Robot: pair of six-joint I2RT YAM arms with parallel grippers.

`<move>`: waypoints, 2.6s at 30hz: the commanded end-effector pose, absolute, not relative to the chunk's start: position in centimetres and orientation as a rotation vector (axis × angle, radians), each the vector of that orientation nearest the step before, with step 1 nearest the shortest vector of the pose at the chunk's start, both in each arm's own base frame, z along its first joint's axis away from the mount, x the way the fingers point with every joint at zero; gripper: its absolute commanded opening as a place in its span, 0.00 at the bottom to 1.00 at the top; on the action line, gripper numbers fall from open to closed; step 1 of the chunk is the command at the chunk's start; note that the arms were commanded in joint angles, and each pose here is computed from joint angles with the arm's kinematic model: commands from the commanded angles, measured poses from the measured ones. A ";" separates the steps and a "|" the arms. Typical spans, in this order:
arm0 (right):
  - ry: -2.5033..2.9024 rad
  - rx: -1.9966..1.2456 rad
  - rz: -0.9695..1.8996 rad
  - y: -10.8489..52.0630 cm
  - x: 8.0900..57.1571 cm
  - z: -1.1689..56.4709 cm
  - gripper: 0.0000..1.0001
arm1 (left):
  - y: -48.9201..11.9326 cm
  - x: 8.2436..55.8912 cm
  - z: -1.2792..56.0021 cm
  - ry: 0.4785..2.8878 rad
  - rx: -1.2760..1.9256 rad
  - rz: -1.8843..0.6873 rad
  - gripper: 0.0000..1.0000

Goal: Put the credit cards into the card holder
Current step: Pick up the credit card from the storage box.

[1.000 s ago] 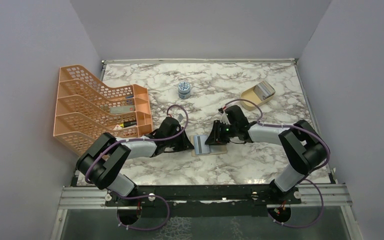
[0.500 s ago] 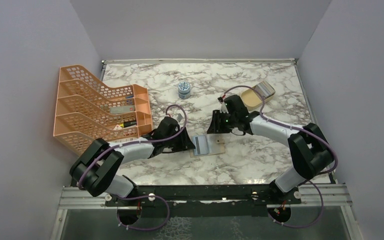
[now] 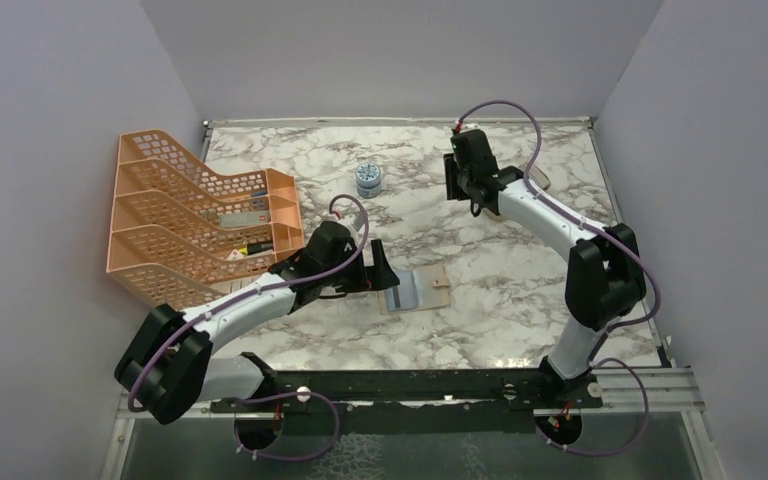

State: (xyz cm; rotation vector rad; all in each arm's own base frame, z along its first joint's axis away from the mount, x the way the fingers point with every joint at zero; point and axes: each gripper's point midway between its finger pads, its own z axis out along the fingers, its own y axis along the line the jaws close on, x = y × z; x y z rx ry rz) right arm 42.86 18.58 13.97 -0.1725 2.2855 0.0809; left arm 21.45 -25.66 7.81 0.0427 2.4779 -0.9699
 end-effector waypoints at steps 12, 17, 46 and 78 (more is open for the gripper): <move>2.274 -0.174 -0.681 3.0 50.2 13.0 0.43 | -24.9 20.6 16.0 2.378 0.400 -0.907 0.99; 2.291 -0.201 -0.778 1.1 50.8 11.9 0.48 | -24.4 20.5 16.0 2.369 0.455 -0.873 0.99; 2.319 -0.251 -0.936 -1.9 52.4 9.1 0.50 | -23.2 21.3 16.7 2.339 0.411 -0.871 0.99; 2.336 -0.254 -0.976 -3.0 52.2 8.7 0.43 | -22.5 21.9 16.9 2.330 0.360 -0.890 0.99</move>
